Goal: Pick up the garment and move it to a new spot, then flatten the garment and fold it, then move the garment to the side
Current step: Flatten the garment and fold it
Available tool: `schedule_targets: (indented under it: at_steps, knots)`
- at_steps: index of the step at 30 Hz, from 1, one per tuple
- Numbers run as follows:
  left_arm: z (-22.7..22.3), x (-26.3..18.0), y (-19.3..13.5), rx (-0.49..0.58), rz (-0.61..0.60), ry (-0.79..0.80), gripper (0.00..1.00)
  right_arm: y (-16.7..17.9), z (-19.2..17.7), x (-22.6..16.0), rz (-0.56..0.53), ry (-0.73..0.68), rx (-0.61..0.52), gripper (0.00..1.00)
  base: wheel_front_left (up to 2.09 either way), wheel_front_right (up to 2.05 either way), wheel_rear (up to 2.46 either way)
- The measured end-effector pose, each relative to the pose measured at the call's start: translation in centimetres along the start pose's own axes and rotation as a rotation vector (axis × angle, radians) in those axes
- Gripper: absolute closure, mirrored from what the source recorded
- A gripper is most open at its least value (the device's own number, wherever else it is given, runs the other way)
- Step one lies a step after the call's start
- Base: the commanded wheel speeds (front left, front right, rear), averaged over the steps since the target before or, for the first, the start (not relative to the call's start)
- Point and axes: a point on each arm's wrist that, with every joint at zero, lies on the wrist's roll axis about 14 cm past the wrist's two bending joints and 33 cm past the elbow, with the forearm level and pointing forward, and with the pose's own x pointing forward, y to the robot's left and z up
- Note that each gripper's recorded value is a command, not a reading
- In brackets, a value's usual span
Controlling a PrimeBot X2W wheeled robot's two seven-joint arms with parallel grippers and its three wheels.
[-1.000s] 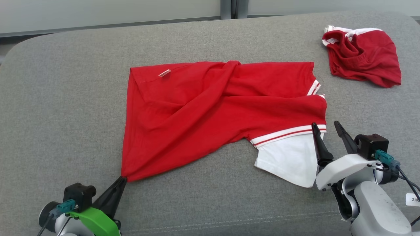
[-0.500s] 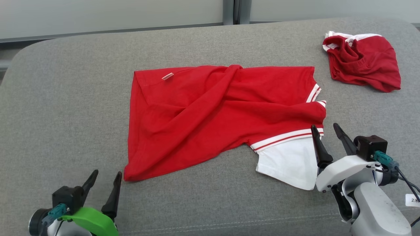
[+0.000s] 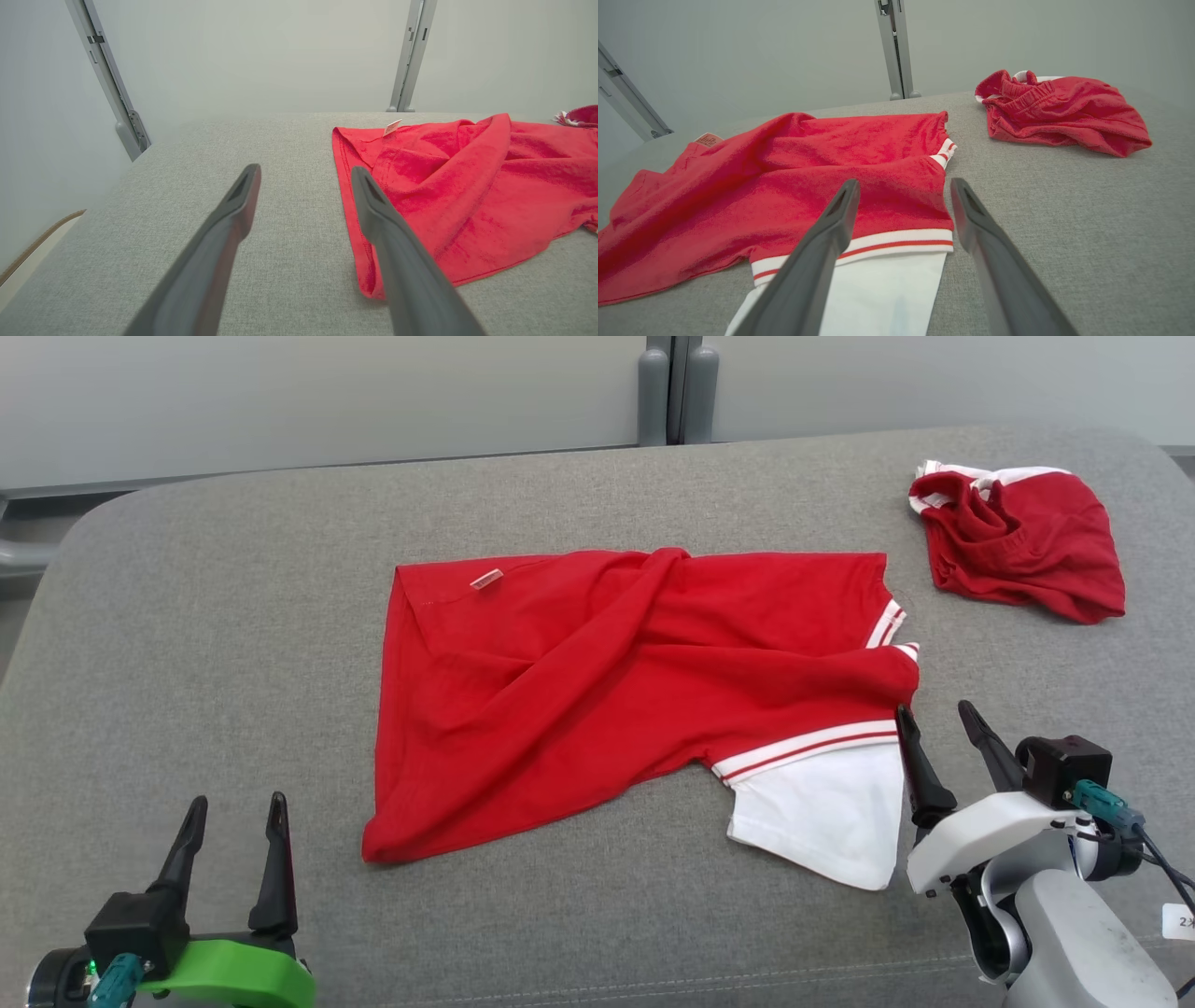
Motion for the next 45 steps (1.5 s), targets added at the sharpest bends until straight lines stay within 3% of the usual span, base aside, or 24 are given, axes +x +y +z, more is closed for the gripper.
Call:
schedule_targets:
  at_steps: [11, 18, 25, 45]
  knots:
    - [3.1, -2.1, 1.4, 0.023, 0.077, -0.119, 0.0, -0.8, 2.0, -2.0, -0.035, -0.071, -0.001, 0.0, 0.0, 0.0, 0.0]
    - [2.2, -3.2, 0.7, 0.106, -0.003, -0.081, 0.0, -1.7, 2.6, -3.5, -0.06, -0.098, -0.01, 0.0, 0.0, 0.0, 0.0]
    - [3.6, -3.3, 1.9, 0.145, 0.009, -0.115, 0.0, -1.3, 3.0, -3.8, -0.048, -0.11, -0.02, 0.0, 0.0, 0.0, 0.0]
    - [3.0, -3.4, 1.9, 0.119, 0.029, -0.104, 0.0, -0.3, 3.1, -3.8, -0.015, -0.084, -0.032, 0.0, 0.0, 0.0, 0.0]
